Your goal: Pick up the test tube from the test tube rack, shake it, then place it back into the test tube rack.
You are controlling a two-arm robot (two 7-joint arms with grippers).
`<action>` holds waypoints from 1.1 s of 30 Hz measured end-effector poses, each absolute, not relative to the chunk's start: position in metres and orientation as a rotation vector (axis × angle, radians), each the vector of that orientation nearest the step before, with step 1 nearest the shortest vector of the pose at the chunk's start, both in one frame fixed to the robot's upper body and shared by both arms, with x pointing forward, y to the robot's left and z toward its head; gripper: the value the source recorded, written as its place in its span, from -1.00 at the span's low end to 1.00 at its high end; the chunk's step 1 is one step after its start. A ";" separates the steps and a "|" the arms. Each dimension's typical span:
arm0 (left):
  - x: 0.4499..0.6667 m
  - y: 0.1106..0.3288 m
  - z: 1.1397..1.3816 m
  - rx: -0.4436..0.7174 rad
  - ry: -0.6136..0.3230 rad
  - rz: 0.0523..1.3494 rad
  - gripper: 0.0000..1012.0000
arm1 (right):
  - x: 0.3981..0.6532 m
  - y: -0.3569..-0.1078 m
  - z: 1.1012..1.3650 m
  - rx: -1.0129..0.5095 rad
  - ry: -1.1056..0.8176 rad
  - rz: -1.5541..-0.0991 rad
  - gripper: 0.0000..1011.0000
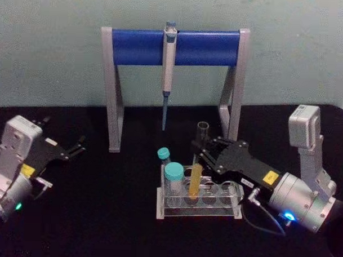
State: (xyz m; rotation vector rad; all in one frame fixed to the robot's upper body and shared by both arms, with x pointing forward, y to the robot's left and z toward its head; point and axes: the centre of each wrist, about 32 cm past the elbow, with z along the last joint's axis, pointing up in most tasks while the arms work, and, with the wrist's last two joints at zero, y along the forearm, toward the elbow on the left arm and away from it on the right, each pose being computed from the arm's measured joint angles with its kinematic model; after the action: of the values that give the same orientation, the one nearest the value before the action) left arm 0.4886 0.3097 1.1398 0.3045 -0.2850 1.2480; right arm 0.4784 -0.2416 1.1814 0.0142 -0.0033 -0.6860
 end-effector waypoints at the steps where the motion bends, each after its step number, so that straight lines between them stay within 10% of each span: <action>1: 0.489 0.310 1.140 0.304 -0.285 1.248 0.98 | 0.478 -0.241 1.180 0.011 -0.001 -0.686 -0.55; 33: 0.489 0.310 1.140 0.304 -0.285 1.248 0.98 | 0.474 -0.235 1.155 -0.017 0.005 -0.706 -0.54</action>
State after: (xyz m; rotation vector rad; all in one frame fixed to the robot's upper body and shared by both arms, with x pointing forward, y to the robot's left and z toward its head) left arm 0.4886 0.3096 1.1398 0.3044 -0.2851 1.2479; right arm 0.4735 -0.2352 1.1547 -0.0170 0.0047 -0.7064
